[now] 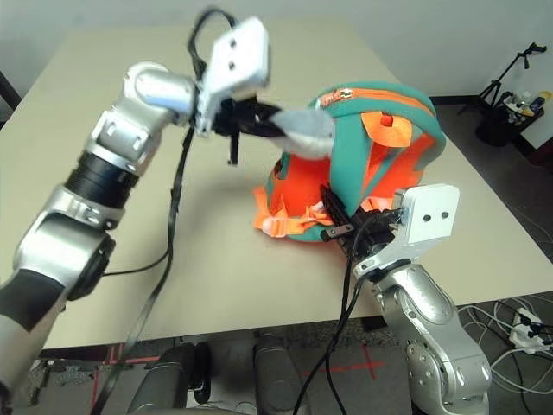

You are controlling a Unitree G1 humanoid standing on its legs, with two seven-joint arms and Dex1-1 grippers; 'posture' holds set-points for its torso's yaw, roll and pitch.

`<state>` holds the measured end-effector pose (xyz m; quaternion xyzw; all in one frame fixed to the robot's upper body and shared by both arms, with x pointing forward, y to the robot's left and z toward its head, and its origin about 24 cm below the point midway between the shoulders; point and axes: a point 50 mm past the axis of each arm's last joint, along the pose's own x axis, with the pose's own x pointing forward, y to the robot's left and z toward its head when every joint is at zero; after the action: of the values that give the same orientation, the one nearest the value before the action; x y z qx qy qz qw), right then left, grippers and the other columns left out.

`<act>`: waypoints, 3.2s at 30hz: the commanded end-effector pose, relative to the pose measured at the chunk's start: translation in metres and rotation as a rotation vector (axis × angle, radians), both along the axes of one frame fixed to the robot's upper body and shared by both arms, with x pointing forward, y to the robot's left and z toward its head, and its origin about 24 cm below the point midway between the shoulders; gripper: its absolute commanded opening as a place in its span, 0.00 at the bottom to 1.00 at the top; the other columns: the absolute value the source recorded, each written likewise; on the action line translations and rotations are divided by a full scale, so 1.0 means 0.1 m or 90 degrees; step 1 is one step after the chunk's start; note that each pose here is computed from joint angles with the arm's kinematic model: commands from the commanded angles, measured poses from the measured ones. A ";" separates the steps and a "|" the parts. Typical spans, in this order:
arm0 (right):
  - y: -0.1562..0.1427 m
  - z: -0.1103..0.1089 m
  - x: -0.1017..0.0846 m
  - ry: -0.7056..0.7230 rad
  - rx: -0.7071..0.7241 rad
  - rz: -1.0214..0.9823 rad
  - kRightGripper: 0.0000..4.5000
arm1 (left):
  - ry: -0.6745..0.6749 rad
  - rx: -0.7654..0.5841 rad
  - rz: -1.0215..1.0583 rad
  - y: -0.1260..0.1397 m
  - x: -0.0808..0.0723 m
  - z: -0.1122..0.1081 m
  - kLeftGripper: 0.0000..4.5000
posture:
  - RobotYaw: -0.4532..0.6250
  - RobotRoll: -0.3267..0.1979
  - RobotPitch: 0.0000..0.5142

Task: Put the pencil case into the backpack and zip it.

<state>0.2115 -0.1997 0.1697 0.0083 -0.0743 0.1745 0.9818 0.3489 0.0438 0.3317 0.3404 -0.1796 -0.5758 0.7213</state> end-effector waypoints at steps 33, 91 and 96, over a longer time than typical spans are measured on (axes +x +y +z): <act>0.09 -0.06 0.03 0.015 0.016 0.014 0.05 | 0.452 -0.075 0.210 0.70 0.18 -1.53 0.03 | 0.27 0.62 0.26; -1.12 0.35 -0.40 -0.030 0.069 -0.182 0.99 | 0.159 -0.481 0.801 2.56 -0.47 -1.60 1.00 | 0.24 0.62 0.18; -1.36 0.24 -0.05 -0.037 0.081 -0.208 0.99 | 0.130 -0.461 0.846 2.60 -0.47 -1.82 1.00 | 0.28 0.62 0.16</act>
<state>0.2001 -0.3309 0.2044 0.0633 -0.1318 0.0077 0.9892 0.3027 0.3023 0.1581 0.0491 -0.0531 0.0368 0.9967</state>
